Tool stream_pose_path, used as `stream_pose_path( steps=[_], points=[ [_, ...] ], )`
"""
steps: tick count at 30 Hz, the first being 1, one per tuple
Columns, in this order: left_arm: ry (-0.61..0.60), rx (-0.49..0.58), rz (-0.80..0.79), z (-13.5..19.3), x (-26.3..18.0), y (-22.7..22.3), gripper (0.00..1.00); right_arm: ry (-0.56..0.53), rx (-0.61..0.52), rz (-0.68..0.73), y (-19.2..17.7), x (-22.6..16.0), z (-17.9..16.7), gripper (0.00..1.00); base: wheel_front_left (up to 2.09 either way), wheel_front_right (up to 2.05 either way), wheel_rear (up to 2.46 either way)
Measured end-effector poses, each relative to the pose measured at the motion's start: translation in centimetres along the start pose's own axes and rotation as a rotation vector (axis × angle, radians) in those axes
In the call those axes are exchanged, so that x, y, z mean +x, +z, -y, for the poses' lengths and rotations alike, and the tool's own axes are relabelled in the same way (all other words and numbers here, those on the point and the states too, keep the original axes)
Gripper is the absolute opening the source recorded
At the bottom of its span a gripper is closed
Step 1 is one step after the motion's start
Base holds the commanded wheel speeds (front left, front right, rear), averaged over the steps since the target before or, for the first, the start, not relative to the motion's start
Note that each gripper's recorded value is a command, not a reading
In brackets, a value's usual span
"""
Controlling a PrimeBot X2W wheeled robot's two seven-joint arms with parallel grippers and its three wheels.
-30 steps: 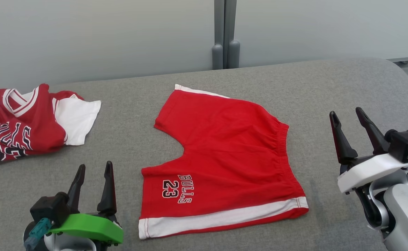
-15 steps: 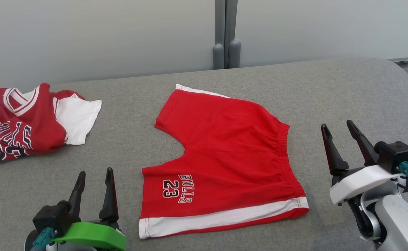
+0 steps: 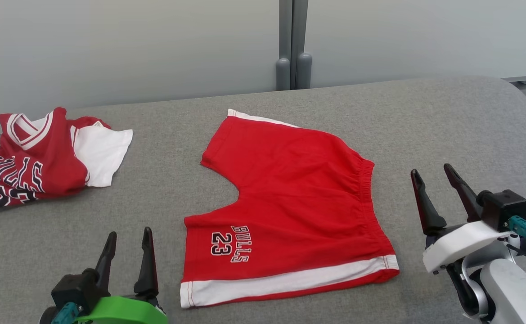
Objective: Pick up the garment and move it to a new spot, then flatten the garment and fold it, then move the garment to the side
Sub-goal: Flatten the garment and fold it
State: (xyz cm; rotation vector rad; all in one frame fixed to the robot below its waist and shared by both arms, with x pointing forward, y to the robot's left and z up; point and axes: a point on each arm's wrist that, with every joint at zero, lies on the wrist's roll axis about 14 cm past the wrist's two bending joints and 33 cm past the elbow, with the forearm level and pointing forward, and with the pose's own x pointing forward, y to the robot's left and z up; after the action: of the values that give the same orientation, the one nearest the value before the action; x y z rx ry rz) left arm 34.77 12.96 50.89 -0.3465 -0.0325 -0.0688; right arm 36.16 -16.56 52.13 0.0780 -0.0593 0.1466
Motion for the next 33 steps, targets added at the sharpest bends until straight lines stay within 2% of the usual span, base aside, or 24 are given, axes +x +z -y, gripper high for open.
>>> stream_pose_path(
  steps=[8, 17, 33],
  points=[
    [-0.034, -0.002, -0.189, 0.7, -2.6, -5.3, 1.00, 0.103, -0.064, -0.143, -4.2, -2.2, -1.5, 1.00, 0.00, 0.00, 0.00],
    [-0.101, -0.029, -0.418, 1.9, -5.2, -10.4, 1.00, 0.205, -0.053, -0.303, -8.2, -4.5, -3.5, 1.00, 0.00, 0.00, 0.00],
    [-0.125, -0.061, -0.494, 2.6, -3.7, -12.3, 1.00, 0.217, -0.041, -0.443, -11.8, -5.7, -3.1, 1.00, 0.00, 0.00, 0.00]
  ],
)
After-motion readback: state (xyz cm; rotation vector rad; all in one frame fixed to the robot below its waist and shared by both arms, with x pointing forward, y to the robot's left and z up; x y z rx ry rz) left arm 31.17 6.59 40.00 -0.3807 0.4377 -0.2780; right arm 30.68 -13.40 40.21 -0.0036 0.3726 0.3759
